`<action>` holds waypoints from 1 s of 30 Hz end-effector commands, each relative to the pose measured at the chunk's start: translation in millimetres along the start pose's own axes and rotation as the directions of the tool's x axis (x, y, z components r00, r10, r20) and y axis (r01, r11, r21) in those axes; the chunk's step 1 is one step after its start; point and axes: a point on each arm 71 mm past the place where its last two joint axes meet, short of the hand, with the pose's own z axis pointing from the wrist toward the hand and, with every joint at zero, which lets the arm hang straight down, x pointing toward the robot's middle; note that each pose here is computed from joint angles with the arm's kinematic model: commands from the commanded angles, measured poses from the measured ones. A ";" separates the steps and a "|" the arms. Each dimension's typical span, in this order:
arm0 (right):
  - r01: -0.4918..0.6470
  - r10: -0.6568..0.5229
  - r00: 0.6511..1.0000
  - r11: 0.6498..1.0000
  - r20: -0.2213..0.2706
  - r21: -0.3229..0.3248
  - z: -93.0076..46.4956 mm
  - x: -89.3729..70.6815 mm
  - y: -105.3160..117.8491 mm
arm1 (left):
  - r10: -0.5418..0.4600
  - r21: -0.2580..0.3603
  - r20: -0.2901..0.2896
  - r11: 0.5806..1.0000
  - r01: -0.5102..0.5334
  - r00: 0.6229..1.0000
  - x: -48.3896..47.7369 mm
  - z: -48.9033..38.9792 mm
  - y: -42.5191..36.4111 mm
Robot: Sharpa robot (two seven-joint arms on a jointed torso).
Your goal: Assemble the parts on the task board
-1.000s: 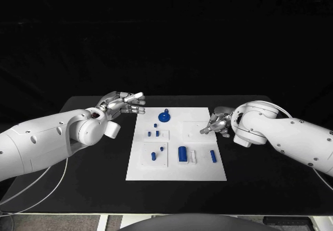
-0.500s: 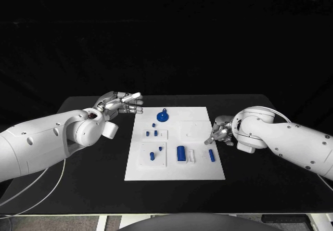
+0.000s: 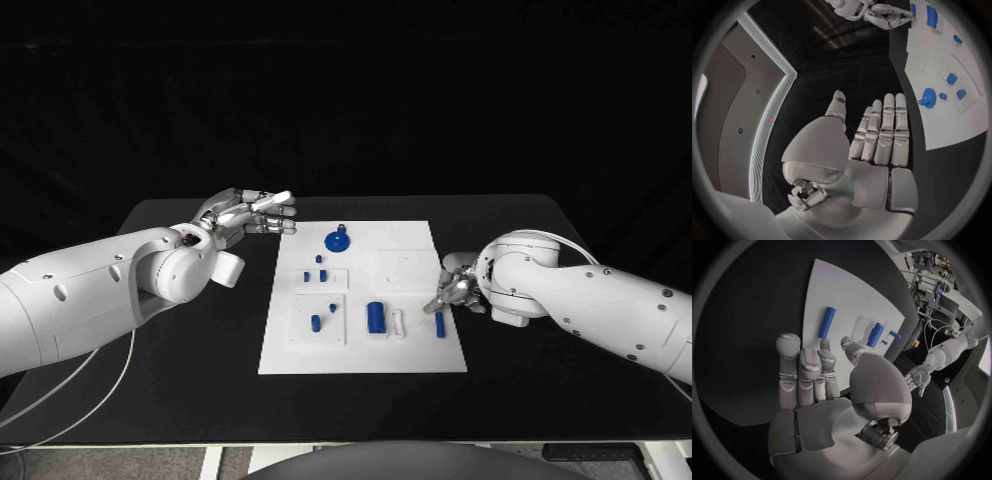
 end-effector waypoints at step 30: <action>0.044 -0.053 0.994 0.994 0.092 0.096 0.0 -1.0 -13.1 | 0.002 -0.002 -0.018 1.000 -0.002 1.000 1.9 -0.6 0.5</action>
